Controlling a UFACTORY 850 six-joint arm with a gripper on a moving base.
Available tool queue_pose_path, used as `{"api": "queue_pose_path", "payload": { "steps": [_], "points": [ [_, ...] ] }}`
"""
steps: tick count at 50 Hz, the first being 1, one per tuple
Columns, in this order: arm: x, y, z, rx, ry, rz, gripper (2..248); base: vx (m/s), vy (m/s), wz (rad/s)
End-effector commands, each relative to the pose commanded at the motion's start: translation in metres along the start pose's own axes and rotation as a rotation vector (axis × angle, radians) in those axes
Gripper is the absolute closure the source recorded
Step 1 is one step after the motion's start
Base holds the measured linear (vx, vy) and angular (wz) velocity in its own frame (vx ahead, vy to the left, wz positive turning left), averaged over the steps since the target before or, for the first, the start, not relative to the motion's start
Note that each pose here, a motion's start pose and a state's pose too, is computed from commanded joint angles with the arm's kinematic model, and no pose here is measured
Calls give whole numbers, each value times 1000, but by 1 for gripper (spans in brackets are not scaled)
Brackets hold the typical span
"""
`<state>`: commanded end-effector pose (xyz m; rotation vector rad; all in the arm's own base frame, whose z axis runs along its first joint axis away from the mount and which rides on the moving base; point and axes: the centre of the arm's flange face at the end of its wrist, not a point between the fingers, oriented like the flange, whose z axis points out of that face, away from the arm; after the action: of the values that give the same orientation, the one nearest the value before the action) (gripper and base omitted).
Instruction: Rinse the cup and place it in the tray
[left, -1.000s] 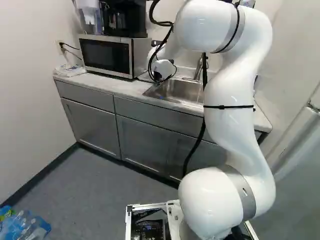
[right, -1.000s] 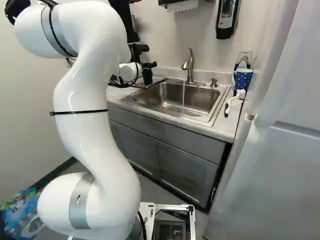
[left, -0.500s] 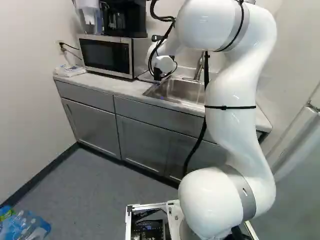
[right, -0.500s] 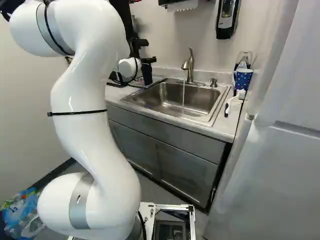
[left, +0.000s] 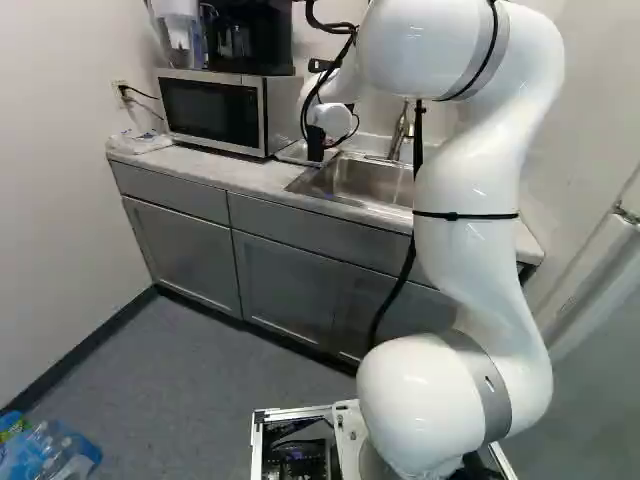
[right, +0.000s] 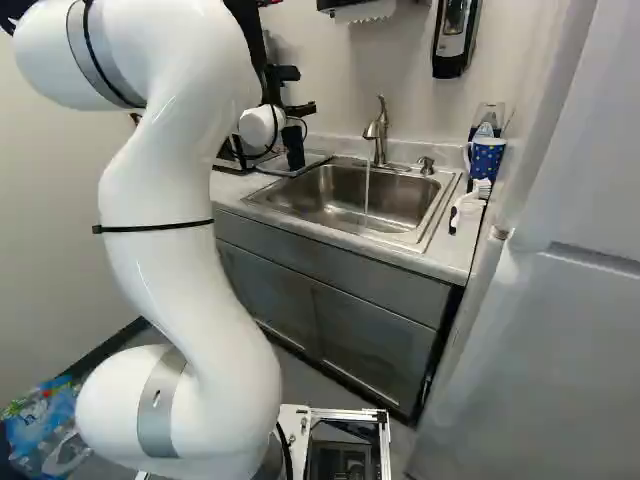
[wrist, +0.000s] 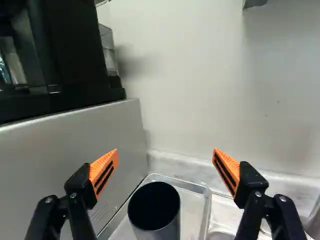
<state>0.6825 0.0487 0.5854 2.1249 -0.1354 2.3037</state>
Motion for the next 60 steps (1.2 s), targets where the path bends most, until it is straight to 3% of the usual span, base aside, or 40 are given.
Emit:
{"api": "queue_pose_path", "payload": {
  "steps": [22, 41, 60],
  "points": [
    [23, 16, 4, -21, 18, 4, 3, 0, 0, 0],
    [39, 26, 8, -28, -9, 9, 3, 0, 0, 0],
    [56, 46, 12, -39, -30, -6, 3, 0, 0, 0]
  ]
}}
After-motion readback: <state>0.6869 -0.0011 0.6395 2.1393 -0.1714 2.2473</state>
